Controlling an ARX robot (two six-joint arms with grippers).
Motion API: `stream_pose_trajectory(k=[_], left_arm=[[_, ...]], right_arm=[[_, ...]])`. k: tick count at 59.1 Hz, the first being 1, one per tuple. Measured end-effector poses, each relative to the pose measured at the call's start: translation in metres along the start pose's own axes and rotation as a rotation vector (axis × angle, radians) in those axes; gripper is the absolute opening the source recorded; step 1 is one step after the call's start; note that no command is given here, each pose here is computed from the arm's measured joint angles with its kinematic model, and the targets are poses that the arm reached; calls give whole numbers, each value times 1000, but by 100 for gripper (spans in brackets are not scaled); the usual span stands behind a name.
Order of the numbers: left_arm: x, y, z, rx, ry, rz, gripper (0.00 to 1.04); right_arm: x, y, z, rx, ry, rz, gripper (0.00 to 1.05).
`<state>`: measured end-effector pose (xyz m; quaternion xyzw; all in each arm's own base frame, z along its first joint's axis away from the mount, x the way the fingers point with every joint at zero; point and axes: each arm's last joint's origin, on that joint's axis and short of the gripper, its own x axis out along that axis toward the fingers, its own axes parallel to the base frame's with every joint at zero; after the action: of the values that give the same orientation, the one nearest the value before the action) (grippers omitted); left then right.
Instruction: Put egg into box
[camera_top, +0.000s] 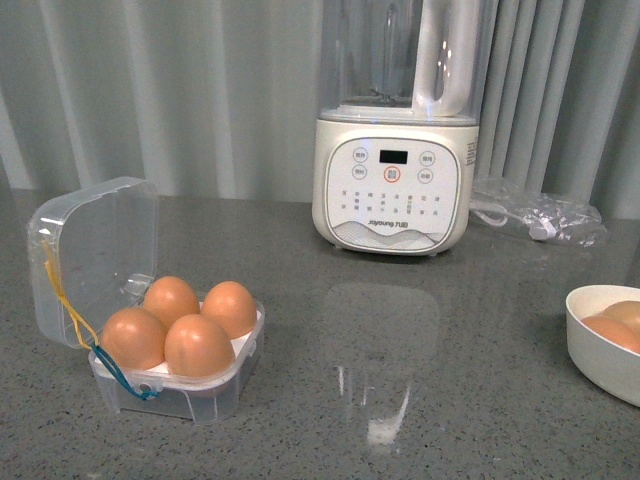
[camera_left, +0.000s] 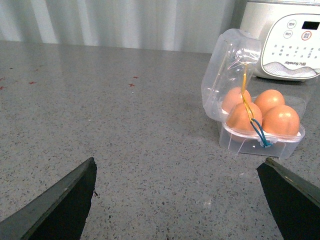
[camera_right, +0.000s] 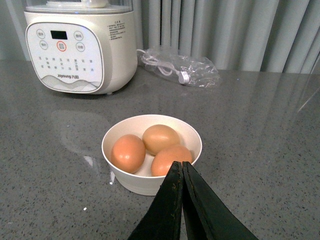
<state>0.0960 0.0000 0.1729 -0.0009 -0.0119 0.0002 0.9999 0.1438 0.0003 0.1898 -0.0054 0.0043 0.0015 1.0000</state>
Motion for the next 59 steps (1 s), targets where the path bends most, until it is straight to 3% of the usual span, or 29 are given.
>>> stream_pose_trajectory(k=[36, 59], left_arm=[[0, 0, 0, 0, 0, 0, 98], [0, 0, 0, 0, 0, 0, 98]], right_arm=[[-23, 0, -22, 0, -11, 0, 3], [-31, 0, -22, 0, -16, 0, 3]])
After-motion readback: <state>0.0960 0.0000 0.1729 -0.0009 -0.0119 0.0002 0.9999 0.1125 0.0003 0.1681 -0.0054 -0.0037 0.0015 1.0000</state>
